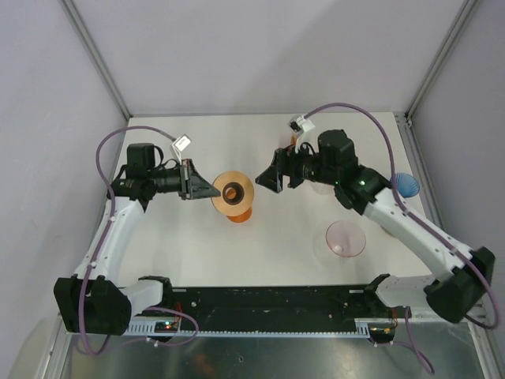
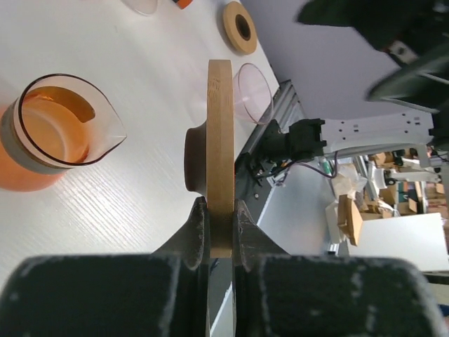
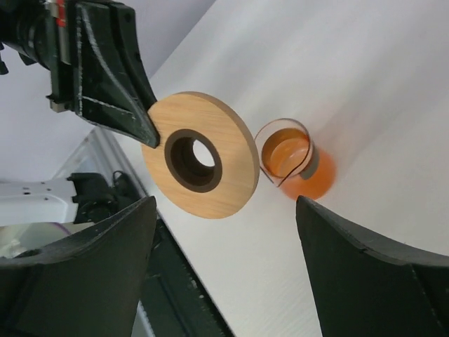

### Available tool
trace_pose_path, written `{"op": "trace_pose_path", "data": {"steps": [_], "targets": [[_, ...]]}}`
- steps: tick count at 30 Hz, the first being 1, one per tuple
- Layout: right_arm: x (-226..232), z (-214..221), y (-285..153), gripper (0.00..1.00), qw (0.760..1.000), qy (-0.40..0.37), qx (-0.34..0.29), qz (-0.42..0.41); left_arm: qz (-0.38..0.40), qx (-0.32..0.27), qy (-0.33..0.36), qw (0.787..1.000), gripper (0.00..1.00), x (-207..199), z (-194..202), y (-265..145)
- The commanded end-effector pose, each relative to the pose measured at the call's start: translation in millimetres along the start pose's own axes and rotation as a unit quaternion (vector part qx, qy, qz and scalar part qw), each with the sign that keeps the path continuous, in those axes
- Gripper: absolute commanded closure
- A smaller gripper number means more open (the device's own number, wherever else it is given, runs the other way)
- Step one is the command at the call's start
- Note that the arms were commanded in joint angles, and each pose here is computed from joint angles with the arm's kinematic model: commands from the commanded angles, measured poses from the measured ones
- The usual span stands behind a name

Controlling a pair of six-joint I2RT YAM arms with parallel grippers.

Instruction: Place the coffee filter in the dripper

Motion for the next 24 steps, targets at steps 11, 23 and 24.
{"op": "trace_pose_path", "data": {"steps": [11, 23, 24], "targets": [[-15.4, 12.8, 57.6, 0.46, 0.970, 0.114, 0.012, -0.215, 0.101, 0.024, 0.044, 0.994, 1.00, -25.9, -0.6, -13.7], [-26.4, 35.6, 82.3, 1.00, 0.966, 0.179, 0.050, -0.182, -0.015, -0.034, -0.060, 0.998, 1.00, 15.7, -25.8, -6.1], [-30.4, 38.1, 87.4, 1.00, 0.965, 0.186, 0.049, -0.176, -0.027, -0.036, -0.073, 0.996, 1.00, 23.0, -29.7, -4.2]]}}
Point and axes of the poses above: each gripper's point midway between its finger pads, its own y axis out along the fingers, its own x axis along the line the jaws close on, z = x × y, the point moved 10 cm from there along -y, back along the fingers, and after that the axes turned 12 degrees about -y, right-handed, at the moved point
